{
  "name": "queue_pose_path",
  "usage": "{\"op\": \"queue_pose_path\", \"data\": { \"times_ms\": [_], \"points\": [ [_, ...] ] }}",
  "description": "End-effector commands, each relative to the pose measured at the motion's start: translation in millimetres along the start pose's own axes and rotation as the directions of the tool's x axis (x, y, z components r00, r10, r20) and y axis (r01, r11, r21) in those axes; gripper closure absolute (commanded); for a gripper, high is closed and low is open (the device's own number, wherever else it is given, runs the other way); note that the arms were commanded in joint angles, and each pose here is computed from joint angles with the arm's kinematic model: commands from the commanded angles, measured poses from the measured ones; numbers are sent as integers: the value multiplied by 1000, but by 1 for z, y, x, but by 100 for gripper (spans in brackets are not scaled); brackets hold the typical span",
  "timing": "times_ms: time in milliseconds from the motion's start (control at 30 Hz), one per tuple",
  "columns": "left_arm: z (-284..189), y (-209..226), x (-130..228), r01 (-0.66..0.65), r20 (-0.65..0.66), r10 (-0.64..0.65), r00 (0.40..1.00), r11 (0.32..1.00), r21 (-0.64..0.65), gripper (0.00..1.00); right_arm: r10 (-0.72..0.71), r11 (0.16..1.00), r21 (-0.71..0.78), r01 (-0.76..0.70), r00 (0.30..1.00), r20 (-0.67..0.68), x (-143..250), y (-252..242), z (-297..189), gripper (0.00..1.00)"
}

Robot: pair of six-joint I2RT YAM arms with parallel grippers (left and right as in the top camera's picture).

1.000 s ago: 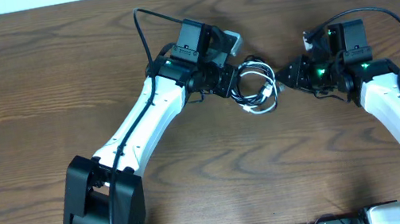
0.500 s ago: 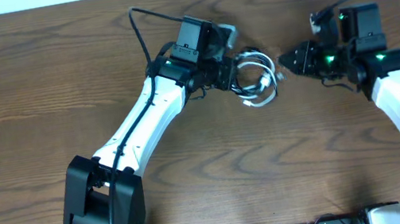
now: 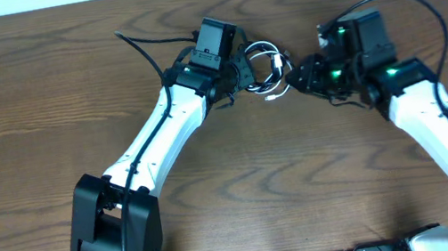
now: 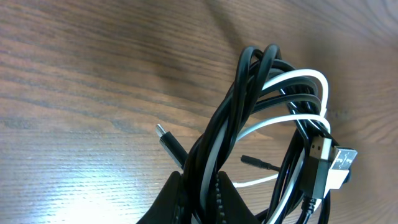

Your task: Untangle cables

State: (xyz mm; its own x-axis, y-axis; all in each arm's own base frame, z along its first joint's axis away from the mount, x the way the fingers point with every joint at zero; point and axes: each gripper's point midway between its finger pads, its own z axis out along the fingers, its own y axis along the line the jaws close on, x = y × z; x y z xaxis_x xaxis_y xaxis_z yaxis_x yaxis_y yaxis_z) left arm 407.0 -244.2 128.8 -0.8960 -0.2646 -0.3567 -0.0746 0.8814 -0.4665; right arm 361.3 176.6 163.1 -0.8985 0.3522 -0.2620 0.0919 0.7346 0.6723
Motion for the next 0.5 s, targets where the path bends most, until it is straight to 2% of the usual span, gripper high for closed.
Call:
{"op": "queue_pose_path", "data": {
  "times_ms": [0,133,467],
  "points": [
    [1,-2,4,64,-23,-64,998,998,12,93,81,996,30,-82,997,15,-2,-4,16,77],
    [1,-9,11,65,-65,-62,996,996,54,92,94,995,21,-94,995,15,-4,-3,27,78],
    [0,-8,18,71,-96,-65,993,996,54,93,111,994,1,-111,993,34,-15,-6,46,81]
  ]
}}
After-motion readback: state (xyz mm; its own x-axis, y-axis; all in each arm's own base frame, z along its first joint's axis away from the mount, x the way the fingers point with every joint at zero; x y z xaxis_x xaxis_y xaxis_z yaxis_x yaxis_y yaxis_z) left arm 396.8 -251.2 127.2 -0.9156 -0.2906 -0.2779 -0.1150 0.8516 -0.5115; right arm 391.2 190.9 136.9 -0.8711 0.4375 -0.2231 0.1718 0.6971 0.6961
